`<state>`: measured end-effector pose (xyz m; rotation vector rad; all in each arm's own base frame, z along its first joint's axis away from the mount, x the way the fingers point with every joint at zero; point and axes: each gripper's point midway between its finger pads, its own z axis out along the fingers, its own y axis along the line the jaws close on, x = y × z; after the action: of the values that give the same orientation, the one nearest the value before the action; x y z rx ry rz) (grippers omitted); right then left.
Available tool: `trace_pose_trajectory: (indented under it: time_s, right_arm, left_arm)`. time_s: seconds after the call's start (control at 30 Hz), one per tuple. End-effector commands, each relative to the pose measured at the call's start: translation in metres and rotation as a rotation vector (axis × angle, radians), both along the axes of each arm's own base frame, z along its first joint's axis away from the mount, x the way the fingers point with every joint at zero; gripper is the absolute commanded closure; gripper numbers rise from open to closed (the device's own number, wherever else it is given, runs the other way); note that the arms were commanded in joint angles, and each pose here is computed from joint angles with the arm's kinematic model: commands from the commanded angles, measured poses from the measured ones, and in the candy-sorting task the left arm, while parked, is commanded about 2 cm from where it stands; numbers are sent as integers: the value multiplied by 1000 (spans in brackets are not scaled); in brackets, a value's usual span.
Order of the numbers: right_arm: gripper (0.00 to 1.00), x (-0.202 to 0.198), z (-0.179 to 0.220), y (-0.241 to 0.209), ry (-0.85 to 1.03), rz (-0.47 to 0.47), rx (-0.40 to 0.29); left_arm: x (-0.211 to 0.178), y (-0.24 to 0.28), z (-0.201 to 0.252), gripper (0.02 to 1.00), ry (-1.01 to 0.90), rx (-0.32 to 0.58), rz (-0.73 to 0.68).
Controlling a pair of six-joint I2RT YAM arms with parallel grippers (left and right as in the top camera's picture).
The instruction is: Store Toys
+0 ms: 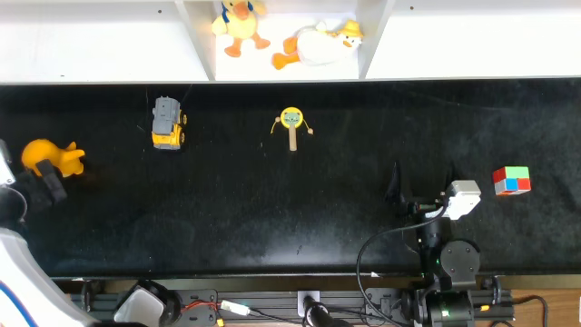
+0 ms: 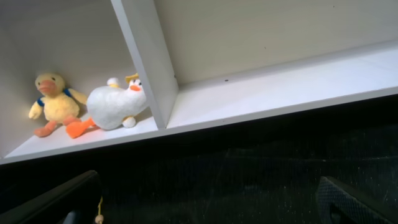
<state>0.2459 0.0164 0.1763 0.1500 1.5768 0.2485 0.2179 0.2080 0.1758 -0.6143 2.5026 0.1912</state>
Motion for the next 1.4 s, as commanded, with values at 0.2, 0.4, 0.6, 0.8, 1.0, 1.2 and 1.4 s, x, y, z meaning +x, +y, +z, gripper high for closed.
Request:
trace_pose_trajectory:
  time_s: [0.2, 0.4, 0.6, 0.8, 1.0, 1.2, 1.4]
  right_arm:
    - [5, 0, -4, 0, 2, -5, 7]
    - [5, 0, -4, 0, 2, -5, 7]
    - [5, 0, -4, 0, 2, -5, 7]
    - [7, 0, -4, 0, 2, -5, 7]
    - [5, 0, -4, 0, 2, -5, 7]
    - [5, 0, -4, 0, 2, -5, 7]
    - [5, 0, -4, 0, 2, -5, 7]
  left_arm:
    - [27, 6, -30, 23, -8, -34, -185]
    - [39, 17, -54, 23, 7, -57, -217]
    - [53, 26, -61, 23, -30, -49, -236]
    - [63, 30, -63, 20, -71, -27, -268]
    - [73, 27, -72, 20, -106, -66, -294]
    - [75, 31, -72, 102, -112, -55, -294]
    - [76, 32, -72, 277, -117, -50, -291]
